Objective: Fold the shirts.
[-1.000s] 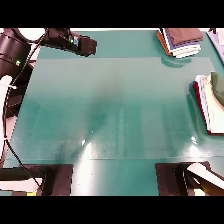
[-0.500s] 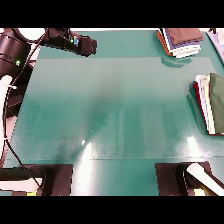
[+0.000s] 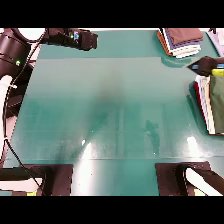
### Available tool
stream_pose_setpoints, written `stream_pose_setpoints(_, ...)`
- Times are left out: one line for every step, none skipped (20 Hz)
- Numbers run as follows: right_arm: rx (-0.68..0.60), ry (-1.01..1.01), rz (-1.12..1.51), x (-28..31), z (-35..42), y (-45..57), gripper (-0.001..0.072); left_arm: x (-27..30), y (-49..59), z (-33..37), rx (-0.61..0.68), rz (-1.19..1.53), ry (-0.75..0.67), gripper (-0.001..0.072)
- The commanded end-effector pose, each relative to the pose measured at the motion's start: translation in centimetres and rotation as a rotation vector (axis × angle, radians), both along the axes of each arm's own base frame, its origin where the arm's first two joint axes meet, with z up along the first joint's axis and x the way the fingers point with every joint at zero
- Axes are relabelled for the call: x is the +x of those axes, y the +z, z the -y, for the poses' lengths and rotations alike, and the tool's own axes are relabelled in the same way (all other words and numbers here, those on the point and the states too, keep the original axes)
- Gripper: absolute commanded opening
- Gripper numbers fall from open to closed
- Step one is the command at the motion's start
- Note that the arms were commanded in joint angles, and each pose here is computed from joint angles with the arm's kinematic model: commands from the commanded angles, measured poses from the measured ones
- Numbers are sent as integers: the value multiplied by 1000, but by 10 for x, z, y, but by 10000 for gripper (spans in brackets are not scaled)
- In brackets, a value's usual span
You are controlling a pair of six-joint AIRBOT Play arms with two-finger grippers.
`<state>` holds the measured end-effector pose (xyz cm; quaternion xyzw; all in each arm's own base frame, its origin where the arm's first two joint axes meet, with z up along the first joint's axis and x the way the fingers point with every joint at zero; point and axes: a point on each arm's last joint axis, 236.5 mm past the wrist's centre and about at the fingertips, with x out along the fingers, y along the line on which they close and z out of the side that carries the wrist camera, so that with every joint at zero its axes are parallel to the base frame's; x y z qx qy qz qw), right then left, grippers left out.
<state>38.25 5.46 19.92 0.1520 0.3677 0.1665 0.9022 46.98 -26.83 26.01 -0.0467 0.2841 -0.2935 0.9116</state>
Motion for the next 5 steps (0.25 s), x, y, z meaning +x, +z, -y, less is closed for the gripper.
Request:
stream_pose_setpoints(9, 110, 49, 0, -51, 4, 18, 8, 11, 1, -28, 47, 16, 22)
stream_pose_setpoints(10, 117, 55, 0, -55, 5, 18, 8, 12, 1, -31, 51, 17, 22)
stream_pose_setpoints(11, 122, 58, 0, -58, 5, 18, 8, 12, 1, -30, 51, 17, 22)
stream_pose_setpoints(11, 125, 59, 0, -59, 5, 18, 8, 12, 1, -30, 51, 17, 22)
stream_pose_setpoints(12, 124, 59, 0, -59, 5, 18, 8, 12, 1, -30, 51, 17, 22)
